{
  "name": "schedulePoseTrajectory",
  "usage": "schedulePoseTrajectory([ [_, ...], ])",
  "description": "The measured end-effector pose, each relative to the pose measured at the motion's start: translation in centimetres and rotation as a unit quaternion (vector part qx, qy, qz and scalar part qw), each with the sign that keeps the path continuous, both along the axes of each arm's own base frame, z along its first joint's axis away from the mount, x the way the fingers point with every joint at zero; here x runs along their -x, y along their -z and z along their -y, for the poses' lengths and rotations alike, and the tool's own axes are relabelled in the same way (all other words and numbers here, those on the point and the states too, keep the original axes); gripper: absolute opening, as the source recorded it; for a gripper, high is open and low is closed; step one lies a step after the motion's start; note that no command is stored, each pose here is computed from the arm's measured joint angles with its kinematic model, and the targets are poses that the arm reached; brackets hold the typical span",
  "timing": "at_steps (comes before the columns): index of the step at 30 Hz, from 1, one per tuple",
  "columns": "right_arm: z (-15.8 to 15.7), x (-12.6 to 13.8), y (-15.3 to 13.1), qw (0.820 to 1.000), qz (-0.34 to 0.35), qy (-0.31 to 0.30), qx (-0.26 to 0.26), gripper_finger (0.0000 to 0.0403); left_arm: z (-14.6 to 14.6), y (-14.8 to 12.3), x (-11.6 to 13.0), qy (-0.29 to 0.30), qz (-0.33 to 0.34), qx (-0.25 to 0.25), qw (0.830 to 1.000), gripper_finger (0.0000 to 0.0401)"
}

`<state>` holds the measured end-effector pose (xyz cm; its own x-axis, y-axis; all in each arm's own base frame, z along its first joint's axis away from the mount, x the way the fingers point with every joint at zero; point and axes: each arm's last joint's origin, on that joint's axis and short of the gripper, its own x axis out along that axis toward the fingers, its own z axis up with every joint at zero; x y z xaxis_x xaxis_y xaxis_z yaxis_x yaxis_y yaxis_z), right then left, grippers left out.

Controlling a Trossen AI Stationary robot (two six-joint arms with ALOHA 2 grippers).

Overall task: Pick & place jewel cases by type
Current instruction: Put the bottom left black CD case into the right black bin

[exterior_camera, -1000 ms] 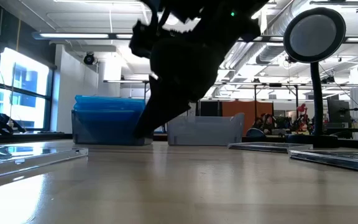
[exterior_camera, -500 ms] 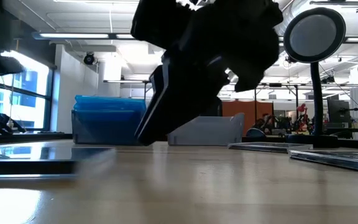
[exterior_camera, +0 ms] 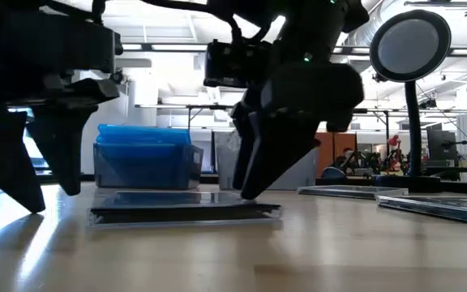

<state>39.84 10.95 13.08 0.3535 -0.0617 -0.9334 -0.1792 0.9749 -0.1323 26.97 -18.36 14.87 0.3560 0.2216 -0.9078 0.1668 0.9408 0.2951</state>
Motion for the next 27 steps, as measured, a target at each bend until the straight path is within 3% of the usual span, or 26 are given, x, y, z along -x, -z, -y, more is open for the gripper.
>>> schedulePoseTrajectory([
  [13,0.2,1.3,-3.8,1.000,0.009,-0.022,0.001,0.0243,-0.1,-0.7,-0.6,0.118,0.019,-0.127,0.985,0.0151],
  [21,0.7,2.3,-3.5,0.999,-0.046,-0.019,0.018,0.0243,0.6,-1.1,-1.5,0.164,0.061,-0.128,0.976,0.0151],
  [27,1.4,2.1,-3.4,0.999,-0.047,-0.002,0.007,0.0243,0.7,-0.8,-1.7,0.205,0.047,-0.146,0.967,0.0151],
])
